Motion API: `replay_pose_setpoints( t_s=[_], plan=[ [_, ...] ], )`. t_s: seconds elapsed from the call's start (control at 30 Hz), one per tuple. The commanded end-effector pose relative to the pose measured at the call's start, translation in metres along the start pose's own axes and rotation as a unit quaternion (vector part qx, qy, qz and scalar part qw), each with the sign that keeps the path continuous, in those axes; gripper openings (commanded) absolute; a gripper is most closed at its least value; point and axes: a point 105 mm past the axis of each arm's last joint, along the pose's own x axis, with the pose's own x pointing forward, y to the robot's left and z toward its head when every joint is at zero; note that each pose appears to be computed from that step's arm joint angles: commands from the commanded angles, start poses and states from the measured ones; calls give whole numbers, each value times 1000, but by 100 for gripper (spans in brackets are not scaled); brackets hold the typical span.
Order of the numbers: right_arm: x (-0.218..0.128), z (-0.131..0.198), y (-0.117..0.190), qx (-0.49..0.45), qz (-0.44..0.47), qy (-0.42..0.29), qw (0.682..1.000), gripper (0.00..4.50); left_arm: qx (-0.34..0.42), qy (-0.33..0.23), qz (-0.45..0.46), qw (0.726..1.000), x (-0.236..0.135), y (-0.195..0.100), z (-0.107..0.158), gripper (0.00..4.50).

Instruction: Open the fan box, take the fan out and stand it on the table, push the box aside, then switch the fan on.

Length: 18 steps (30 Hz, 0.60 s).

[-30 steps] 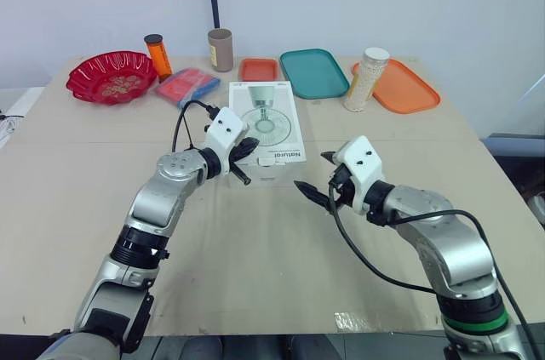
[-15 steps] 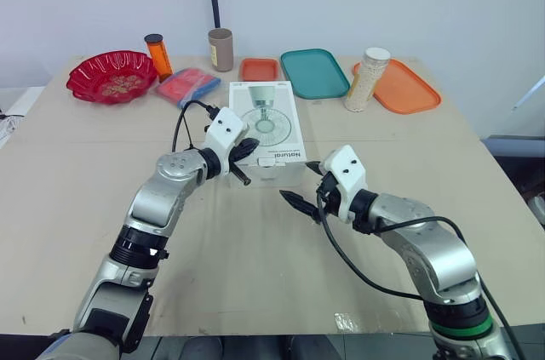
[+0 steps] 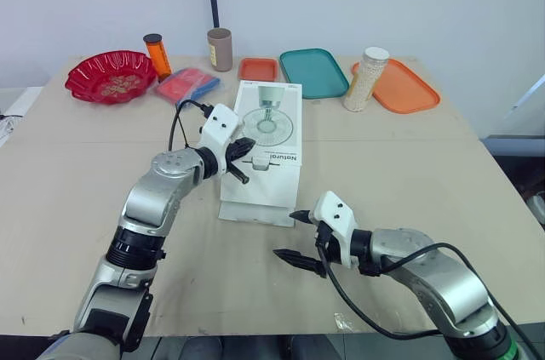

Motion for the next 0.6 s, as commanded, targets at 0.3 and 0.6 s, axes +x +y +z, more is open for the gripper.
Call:
replay_pose_setpoints(
  t_s=[0.3,0.6],
  plan=[
    [3,19,-26,106,-71,-67,990,450,7,-20,10,1000,-6,3,15,4],
    [5,26,-23,126,-45,-83,988,450,3,-27,24,999,-9,9,19,4]
  ],
)
